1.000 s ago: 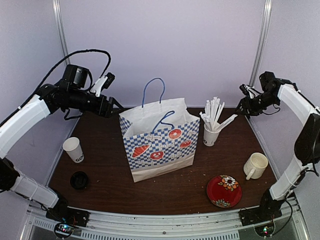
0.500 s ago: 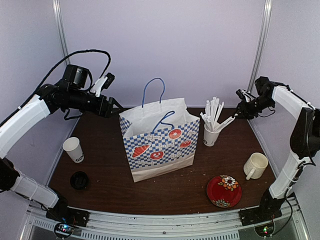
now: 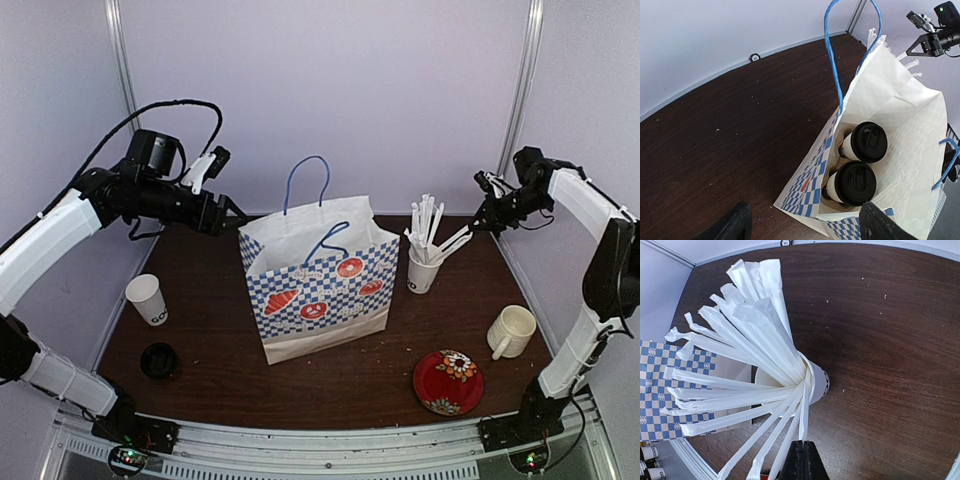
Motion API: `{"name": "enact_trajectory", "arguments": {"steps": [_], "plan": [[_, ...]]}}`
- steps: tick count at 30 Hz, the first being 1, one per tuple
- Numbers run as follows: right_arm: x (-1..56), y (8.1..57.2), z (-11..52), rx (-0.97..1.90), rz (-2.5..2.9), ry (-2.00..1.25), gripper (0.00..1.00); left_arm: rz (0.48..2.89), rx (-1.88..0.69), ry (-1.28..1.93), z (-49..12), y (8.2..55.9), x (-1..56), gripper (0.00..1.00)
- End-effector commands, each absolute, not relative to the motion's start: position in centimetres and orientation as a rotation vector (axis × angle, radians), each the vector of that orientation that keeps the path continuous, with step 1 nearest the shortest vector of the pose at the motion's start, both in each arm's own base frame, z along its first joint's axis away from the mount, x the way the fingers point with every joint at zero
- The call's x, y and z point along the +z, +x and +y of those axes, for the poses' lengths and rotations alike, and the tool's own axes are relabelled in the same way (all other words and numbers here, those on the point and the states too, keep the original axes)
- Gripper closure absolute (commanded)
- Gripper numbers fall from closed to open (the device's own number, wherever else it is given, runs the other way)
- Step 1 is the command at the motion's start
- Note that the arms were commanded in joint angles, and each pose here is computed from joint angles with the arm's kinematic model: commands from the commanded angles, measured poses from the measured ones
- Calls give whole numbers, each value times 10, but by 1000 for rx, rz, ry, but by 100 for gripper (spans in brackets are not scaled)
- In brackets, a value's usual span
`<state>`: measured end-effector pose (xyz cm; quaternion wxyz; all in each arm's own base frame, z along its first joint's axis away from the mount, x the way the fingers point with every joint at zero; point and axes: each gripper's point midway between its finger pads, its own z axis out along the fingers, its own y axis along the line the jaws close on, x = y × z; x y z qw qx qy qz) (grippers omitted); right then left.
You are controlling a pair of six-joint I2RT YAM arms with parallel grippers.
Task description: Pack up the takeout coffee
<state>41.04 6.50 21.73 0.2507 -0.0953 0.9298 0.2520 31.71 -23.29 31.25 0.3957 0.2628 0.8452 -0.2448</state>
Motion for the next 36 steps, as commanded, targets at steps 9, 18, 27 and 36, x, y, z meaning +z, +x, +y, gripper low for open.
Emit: {"name": "enact_trajectory", "arguments": {"steps": [9,18,27,36], "plan": [[341,358,43,385,2347,-316,100,2096,-596,682,-233,324,323,23],[406,321,40,271,2176,-347,100,2087,-601,682,-235,325,331,23],[460,307,75,446,1955,-490,100,2074,-590,670,-231,323,338,23],[480,261,163,869,1784,-876,100,2077,-574,660,-226,319,339,23]]}}
